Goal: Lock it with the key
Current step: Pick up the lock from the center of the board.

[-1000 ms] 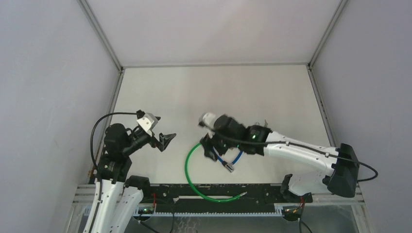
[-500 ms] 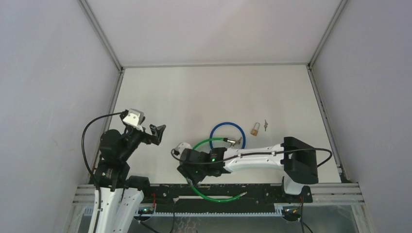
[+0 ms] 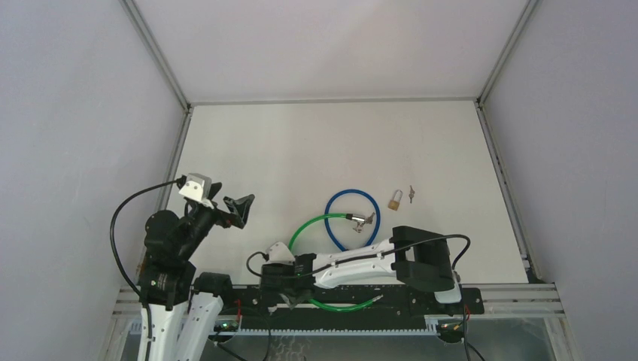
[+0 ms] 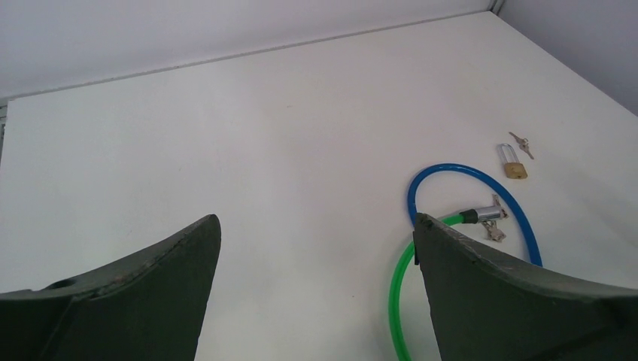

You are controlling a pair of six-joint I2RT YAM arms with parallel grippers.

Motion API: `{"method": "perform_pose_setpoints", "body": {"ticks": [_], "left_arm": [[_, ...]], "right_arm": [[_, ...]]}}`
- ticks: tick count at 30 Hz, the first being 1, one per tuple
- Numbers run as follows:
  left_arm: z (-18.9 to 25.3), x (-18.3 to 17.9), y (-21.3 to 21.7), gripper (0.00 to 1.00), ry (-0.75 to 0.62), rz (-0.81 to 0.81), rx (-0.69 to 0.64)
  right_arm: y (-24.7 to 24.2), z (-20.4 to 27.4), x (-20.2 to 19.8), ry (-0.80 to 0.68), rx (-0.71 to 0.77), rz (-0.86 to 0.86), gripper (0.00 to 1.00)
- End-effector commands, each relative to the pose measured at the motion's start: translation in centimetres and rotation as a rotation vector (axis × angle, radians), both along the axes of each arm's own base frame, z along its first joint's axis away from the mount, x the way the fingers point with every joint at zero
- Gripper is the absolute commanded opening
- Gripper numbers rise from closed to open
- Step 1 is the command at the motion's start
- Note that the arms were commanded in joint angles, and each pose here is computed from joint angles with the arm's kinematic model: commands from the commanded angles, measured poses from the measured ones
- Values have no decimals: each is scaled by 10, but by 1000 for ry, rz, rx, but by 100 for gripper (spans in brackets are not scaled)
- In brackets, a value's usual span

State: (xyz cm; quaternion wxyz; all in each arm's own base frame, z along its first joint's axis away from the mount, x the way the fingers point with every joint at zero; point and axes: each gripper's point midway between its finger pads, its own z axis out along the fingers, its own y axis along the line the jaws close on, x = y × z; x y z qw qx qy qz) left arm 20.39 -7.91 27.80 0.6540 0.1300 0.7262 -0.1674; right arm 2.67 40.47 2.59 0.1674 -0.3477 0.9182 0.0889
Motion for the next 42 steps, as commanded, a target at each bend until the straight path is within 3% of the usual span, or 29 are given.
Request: {"method": "perform_pose_setpoints", "body": {"ticks": [1,8,10,11,15,16,19,21,25,30,34,37,42], "left_arm": [[25,-8,-3,100,-44,-14,-43],[28,-4,-5,100,-42,-23,-47],[27,-3,-5,100,-42,-22,-47],[26,-3,-5,100,-41,-21,-46],[23,-5,-8,100,-39,-46,-25],[21,-6,-10,100,-38,-62,-14],[12,-13,-20,100,-32,-160,54],[-2,-25,-34,99,-39,-314,173],[-56,-65,-43,90,-127,-705,598],[-104,-66,-39,87,-223,-886,892],[-97,-34,-67,99,-422,-865,974],[-85,-28,-99,100,-534,-930,985],[-64,-15,-127,100,-567,-993,982]], "right_arm": [[-24,-2,3,7,-36,-75,57],[-45,-4,7,6,-66,-90,57],[-48,-18,5,37,-76,-75,52],[-49,-25,5,54,-84,-65,46],[-48,-31,8,51,-95,-14,4],[-48,-27,11,48,-85,-1,0],[-37,5,18,55,13,61,0],[-24,43,18,58,152,146,0],[-17,102,21,129,433,242,0],[-35,138,45,152,665,258,0],[-44,168,67,125,768,270,0],[-50,173,74,122,788,292,0],[-56,177,78,142,807,315,0]]}}
